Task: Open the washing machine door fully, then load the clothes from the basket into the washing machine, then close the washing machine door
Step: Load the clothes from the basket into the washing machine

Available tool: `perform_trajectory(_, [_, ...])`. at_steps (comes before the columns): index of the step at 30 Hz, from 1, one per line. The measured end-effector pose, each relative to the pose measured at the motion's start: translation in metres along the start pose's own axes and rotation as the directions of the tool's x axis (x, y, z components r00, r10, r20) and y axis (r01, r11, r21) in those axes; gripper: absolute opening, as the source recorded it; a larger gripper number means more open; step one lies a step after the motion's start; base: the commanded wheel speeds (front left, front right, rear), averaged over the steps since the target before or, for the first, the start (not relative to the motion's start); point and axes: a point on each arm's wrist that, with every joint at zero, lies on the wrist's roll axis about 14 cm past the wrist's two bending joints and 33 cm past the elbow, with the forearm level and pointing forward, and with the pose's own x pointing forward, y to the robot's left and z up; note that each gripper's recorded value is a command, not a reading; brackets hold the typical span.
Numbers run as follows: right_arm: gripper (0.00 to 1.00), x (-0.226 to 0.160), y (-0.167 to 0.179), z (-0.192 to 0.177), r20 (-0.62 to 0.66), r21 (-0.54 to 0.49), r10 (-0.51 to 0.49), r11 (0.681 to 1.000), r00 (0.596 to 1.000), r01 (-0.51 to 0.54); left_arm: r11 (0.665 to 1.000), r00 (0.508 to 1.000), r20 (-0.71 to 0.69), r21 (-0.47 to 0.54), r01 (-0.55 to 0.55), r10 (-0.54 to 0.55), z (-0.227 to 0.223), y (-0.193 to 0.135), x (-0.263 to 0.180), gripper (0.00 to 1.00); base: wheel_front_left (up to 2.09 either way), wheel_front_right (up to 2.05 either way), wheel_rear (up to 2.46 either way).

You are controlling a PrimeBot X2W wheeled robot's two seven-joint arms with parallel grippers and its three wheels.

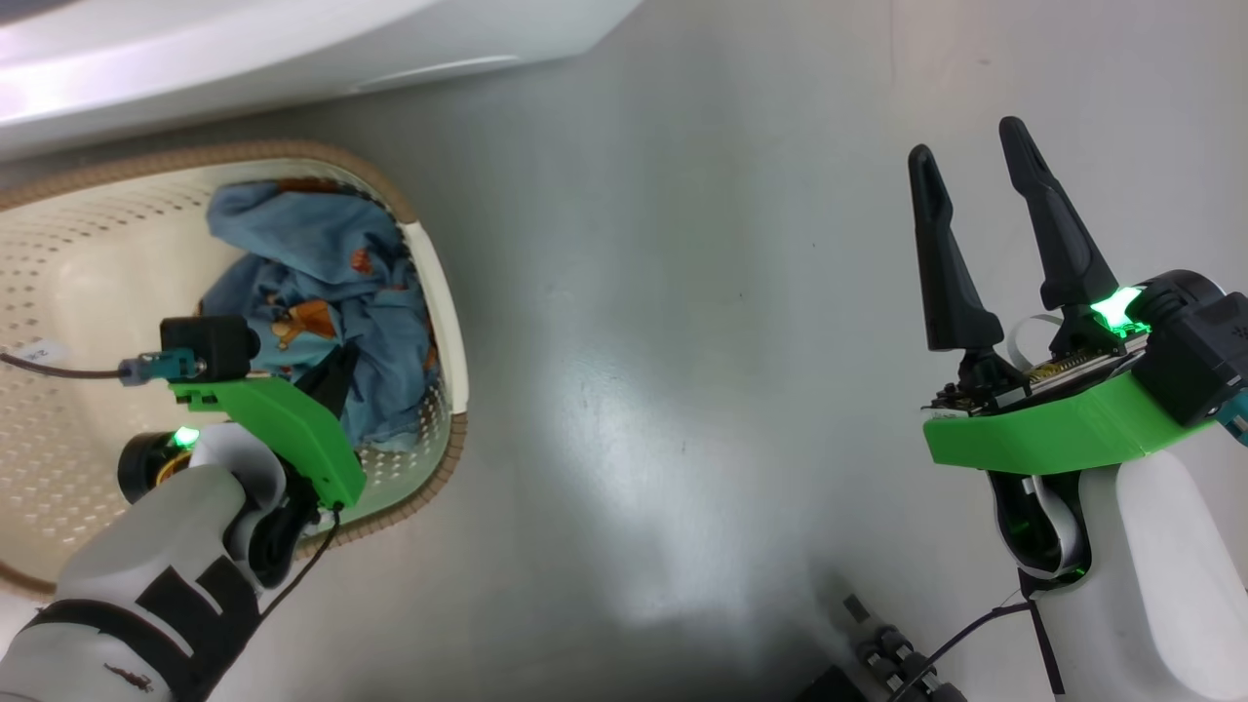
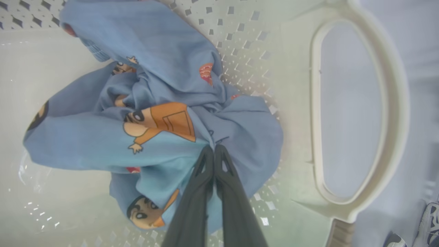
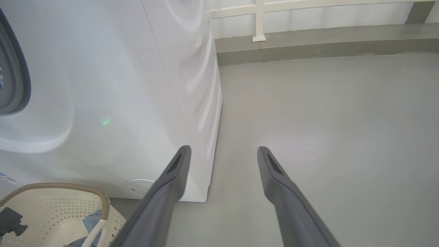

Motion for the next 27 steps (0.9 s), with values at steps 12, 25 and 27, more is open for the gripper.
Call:
perform_trajectory(12, [1.00, 0.002, 0.011, 0.027, 0.060, -0.003, 0.033, 0.999, 0.998, -0.033, 0.996, 0.986, 0.153, -0.070, -0.053, 0.063, 0.046, 0.004, -0.029, 0.00, 0.00, 0.00, 0.00])
perform_trajectory(25, [1.00, -0.015, 0.024, 0.054, 0.102, -0.003, 0.058, 0.998, 0.993, -0.058, 0.991, 0.923, 0.364, -0.097, -0.091, 0.121, 0.093, 0.002, -0.085, 0.00, 0.00, 0.00, 0.00])
perform_trajectory(27, [1.00, -0.018, 0.026, 0.059, 0.109, -0.005, 0.062, 0.998, 0.992, -0.062, 0.992, 0.908, 0.403, -0.084, -0.091, 0.118, 0.103, -0.001, -0.095, 0.00, 0.00, 0.00, 0.00])
